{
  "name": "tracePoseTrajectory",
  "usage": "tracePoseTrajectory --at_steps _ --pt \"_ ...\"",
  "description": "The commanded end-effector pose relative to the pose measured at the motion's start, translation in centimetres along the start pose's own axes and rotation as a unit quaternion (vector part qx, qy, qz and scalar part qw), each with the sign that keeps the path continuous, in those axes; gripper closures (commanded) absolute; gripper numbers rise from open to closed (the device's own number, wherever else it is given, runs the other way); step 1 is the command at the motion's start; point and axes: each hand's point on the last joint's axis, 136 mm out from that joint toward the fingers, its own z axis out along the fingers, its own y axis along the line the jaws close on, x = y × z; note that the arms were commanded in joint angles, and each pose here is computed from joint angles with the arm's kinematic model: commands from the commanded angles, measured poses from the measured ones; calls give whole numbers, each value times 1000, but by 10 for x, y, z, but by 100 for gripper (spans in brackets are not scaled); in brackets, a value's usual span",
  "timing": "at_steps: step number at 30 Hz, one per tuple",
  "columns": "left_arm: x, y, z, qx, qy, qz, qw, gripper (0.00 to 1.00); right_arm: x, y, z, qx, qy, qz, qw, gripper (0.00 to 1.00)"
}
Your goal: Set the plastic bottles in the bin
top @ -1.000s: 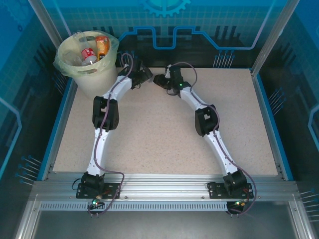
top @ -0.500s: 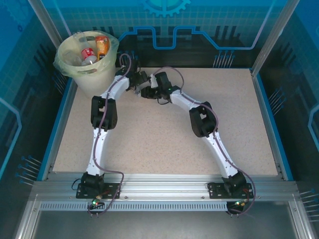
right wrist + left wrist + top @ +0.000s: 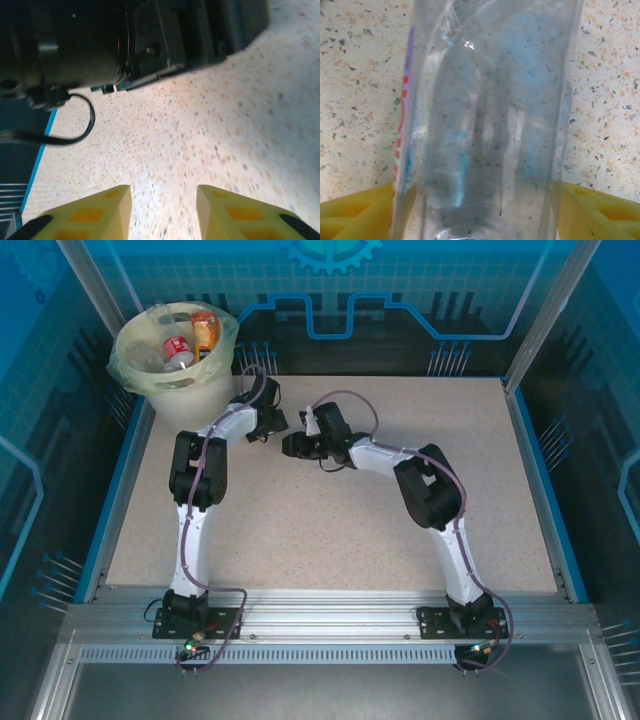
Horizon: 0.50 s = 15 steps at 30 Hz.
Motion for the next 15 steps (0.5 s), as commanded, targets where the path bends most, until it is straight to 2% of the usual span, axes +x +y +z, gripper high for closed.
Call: tracePoseTrajectory --at_steps 1,13,15 --pt "3 1 11 -4 19 24 1000 31 -25 30 -42 -7 -64 -28 998 54" --pt "-3 5 19 9 19 38 999 49 18 13 -163 112 -86 -78 987 13" --pt "-1 5 17 16 18 37 999 52 22 11 -178 131 -91 -89 983 0"
